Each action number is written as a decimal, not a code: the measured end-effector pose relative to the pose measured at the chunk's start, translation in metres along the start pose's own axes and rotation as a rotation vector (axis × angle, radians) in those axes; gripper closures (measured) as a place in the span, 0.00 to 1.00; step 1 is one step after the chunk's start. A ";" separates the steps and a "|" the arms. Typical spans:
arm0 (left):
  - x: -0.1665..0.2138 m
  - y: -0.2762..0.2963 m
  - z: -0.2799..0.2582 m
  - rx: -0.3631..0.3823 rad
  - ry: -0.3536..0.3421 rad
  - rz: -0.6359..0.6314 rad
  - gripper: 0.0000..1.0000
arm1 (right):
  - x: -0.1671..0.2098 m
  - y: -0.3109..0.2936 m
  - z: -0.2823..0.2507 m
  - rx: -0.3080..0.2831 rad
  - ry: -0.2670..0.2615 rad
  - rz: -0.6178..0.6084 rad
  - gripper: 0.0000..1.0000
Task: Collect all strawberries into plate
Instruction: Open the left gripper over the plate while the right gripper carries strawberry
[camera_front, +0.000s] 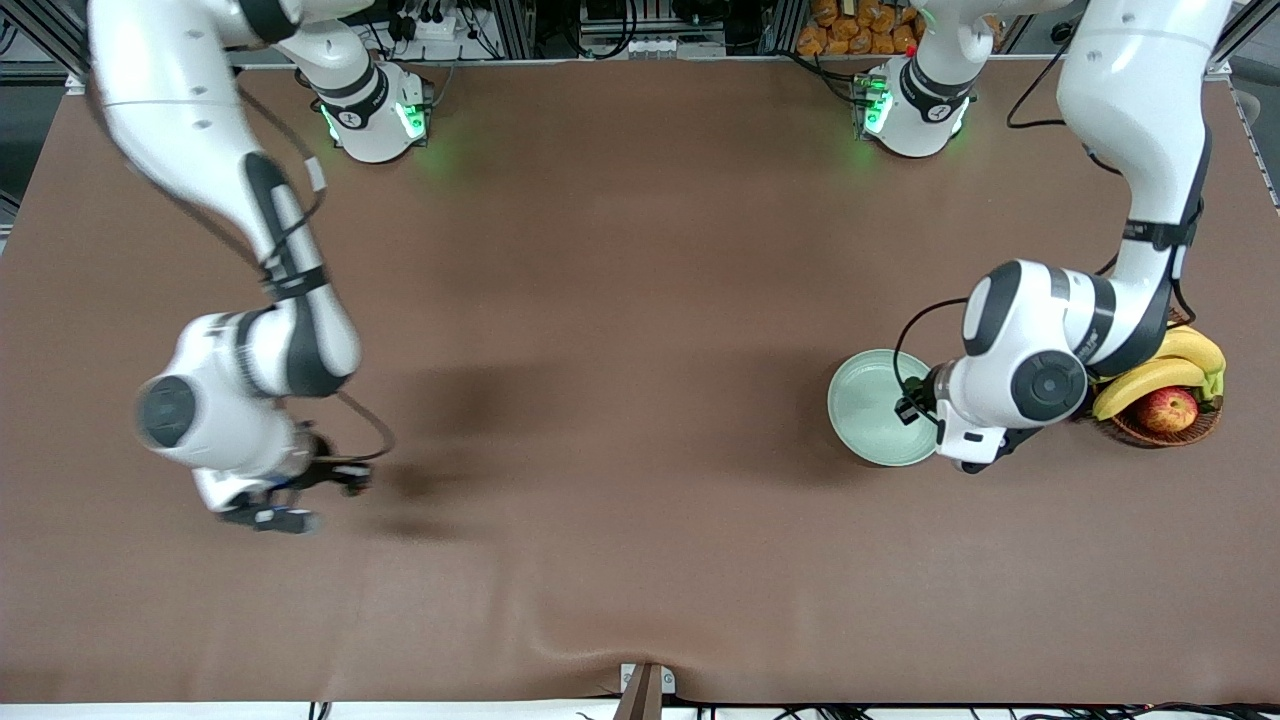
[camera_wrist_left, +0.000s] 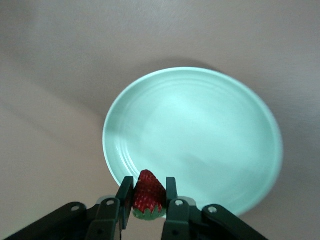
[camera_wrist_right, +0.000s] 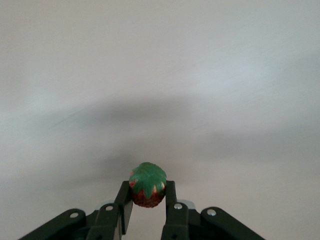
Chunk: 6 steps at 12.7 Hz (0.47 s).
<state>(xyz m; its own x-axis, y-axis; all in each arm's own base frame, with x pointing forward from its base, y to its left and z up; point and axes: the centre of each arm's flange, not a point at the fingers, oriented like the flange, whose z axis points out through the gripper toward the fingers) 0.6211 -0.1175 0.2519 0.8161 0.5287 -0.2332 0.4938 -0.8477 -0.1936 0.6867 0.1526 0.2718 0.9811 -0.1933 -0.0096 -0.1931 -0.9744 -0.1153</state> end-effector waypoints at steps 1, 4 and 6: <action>0.003 0.001 0.014 0.008 -0.018 0.010 0.70 | -0.024 -0.048 0.010 0.043 -0.034 0.029 0.69; 0.003 0.006 0.018 0.006 -0.021 0.027 0.53 | -0.103 -0.162 0.048 0.144 -0.144 0.033 0.69; 0.002 0.005 -0.009 -0.016 0.012 0.026 0.30 | -0.136 -0.195 0.070 0.154 -0.176 0.005 0.69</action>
<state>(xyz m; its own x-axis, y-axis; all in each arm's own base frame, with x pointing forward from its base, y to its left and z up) 0.6281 -0.1214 0.2585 0.8324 0.5058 -0.2264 0.4768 -0.8619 -0.1725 0.5916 0.3775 0.2257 0.9699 -0.1620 -0.1816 -0.2069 -0.9418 -0.2651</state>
